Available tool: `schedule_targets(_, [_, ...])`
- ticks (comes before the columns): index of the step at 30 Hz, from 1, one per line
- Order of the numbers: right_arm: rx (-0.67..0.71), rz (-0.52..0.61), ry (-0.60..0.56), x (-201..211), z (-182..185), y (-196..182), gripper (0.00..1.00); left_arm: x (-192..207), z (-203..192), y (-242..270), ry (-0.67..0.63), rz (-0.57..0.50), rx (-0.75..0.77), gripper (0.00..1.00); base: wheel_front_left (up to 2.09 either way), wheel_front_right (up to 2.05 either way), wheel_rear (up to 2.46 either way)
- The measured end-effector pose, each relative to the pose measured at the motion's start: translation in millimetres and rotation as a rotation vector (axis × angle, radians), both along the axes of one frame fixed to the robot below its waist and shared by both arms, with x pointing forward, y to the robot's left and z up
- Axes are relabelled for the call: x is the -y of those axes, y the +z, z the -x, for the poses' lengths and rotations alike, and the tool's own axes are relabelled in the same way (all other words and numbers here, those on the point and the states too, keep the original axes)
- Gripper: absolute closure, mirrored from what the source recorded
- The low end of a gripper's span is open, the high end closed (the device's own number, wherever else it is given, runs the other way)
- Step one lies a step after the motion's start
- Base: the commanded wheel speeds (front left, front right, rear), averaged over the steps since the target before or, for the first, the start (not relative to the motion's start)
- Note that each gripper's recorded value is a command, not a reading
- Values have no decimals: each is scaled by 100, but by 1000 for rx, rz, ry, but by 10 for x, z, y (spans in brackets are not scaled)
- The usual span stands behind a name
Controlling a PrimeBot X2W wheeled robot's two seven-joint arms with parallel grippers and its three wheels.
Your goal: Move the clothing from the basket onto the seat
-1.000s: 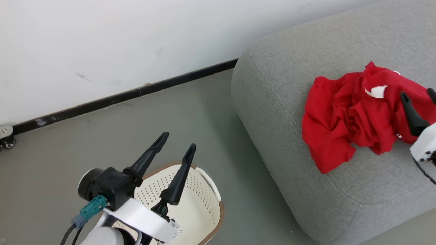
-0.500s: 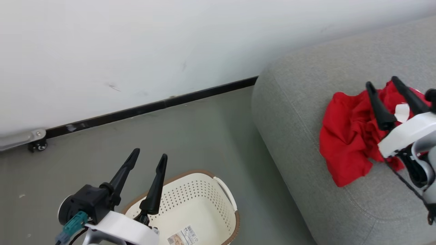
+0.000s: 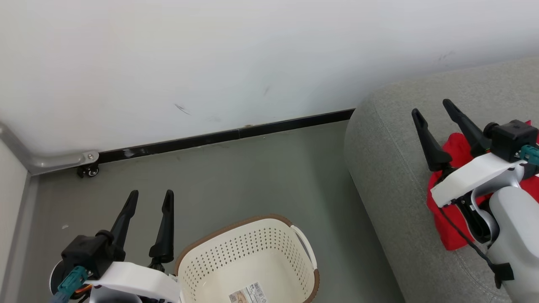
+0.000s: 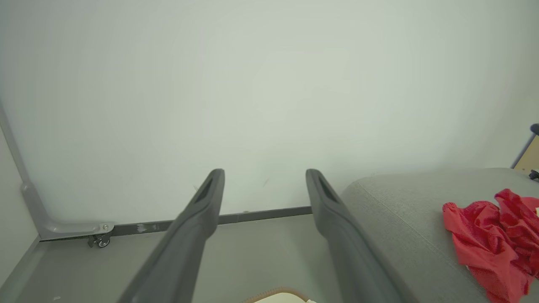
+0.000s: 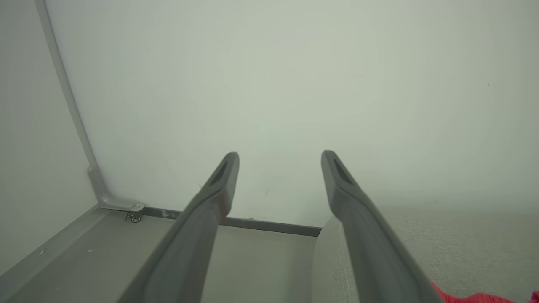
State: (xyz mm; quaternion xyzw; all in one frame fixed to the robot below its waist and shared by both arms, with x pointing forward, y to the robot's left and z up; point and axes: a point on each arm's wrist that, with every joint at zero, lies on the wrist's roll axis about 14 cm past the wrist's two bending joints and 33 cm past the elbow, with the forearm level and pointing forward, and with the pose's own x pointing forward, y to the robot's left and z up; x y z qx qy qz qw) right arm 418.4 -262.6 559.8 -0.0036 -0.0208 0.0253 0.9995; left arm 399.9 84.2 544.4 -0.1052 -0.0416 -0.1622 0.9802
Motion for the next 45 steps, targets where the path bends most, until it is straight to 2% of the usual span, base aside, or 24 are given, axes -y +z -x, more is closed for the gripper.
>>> schedule_targets(7, [21, -24, 68, -352, -60, -28, 0, -298, 69, -79, 117, -2, -26, 0, 0, 0, 0])
schedule_targets(17, [-20, -83, 96, -626, 2, -301, 0, -605, 163, -103, 247, -4, -29, 0, 0, 0, 0])
schedule_targets(29, [-113, -142, 150, -1102, 240, -742, 0, -818, 357, -223, 325, -40, -51, 0, 0, 0, 0])
schedule_targets(36, [-148, -158, 136, -1179, 378, -898, 0, -895, 419, -214, 367, -34, -47, 0, 0, 0, 0])
schedule_targets(45, [-164, -139, 144, -1272, 510, -966, 0, -861, 526, -263, 366, -89, -42, 0, 0, 0, 0])
